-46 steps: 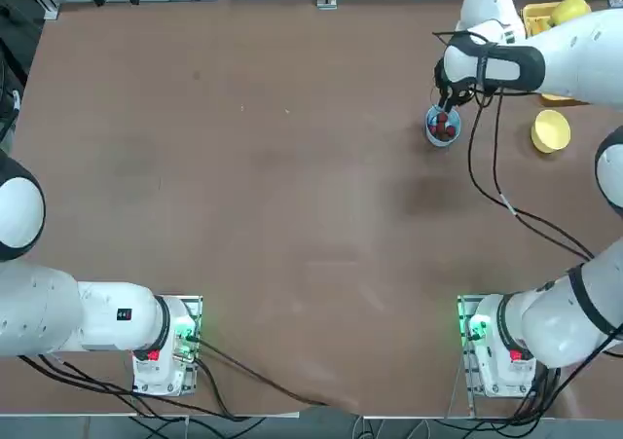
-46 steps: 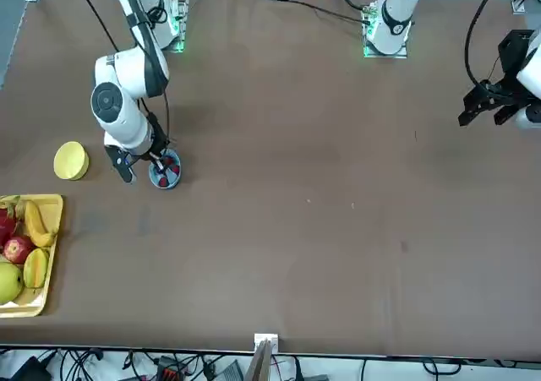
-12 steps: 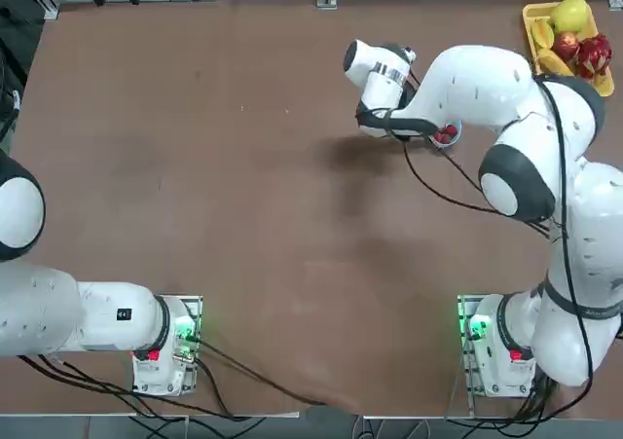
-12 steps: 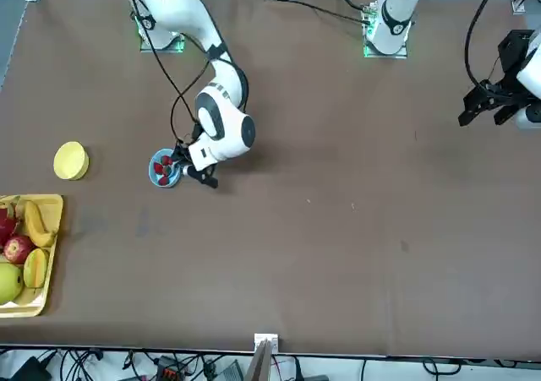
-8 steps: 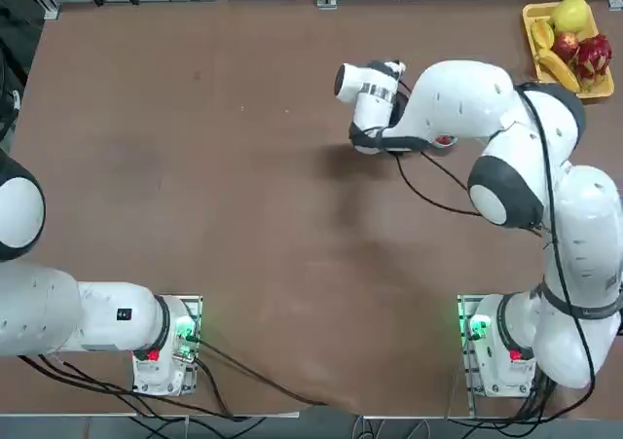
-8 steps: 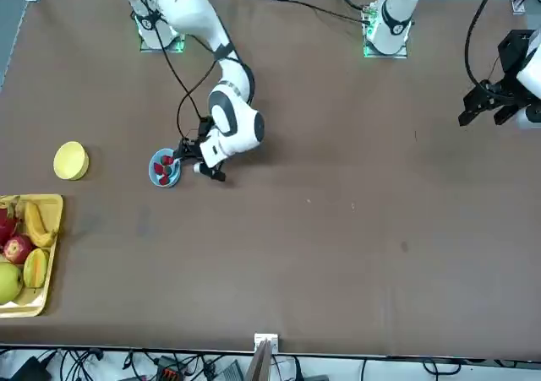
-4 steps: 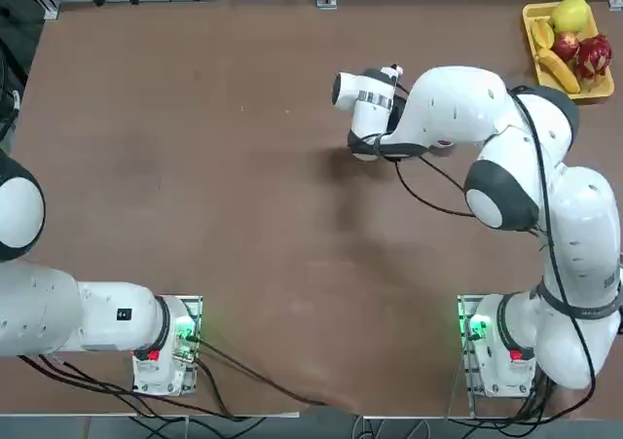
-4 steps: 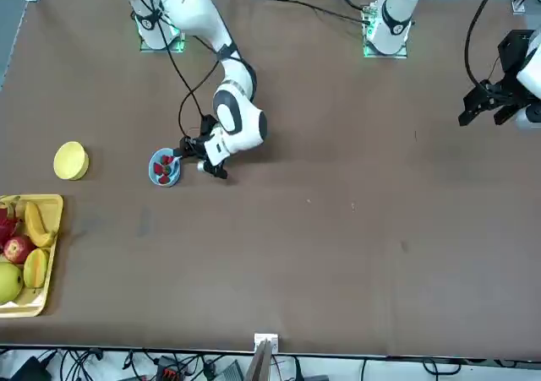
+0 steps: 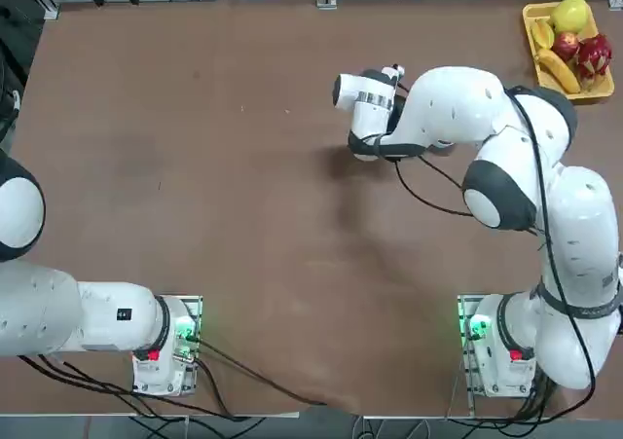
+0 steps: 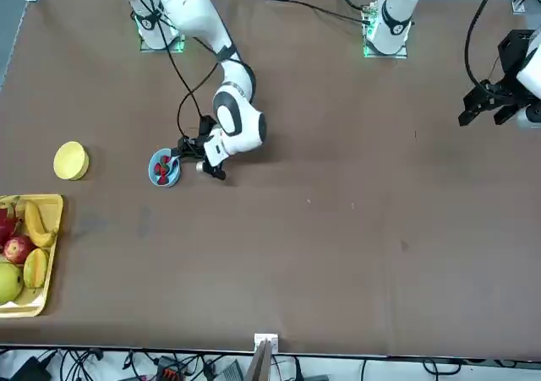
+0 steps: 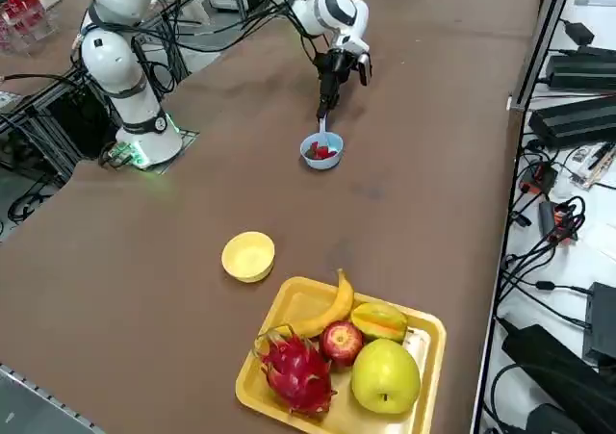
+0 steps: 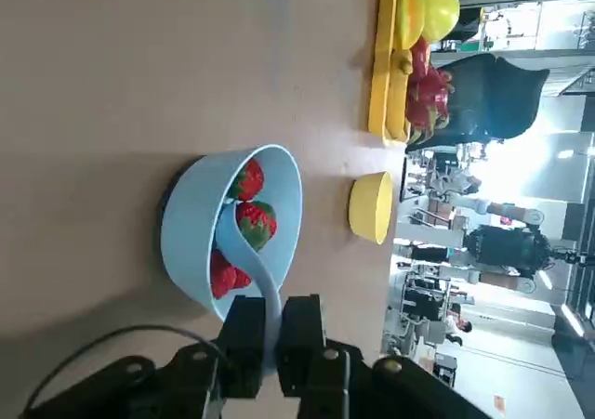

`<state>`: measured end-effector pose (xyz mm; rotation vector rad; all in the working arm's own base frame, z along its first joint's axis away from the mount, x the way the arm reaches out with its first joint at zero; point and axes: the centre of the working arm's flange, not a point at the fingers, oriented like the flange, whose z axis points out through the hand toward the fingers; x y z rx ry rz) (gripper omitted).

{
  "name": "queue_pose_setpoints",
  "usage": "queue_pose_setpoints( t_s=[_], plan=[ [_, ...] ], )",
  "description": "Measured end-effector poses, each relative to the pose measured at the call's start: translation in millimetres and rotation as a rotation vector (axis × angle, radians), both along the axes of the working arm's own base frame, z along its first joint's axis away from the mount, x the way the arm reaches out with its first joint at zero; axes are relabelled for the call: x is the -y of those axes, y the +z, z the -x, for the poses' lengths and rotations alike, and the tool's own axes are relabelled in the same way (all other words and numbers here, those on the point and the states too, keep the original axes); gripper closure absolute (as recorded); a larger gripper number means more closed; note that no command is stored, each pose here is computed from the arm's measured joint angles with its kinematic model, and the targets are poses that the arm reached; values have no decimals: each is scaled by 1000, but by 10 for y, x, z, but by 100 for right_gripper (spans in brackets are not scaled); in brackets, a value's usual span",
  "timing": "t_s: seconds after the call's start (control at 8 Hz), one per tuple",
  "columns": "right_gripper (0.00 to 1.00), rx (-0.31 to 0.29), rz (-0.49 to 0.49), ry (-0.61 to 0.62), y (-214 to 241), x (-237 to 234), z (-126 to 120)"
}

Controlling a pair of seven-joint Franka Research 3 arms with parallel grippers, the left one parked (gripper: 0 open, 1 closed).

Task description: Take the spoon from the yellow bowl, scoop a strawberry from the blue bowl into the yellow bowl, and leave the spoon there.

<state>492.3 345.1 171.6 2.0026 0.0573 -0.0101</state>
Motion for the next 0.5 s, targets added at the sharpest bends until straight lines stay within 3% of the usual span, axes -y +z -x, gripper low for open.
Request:
queue_pose_setpoints(
  t_s=[0.5],
  plan=[
    [89,0,62,2,-177,-99,-19]
  ],
)
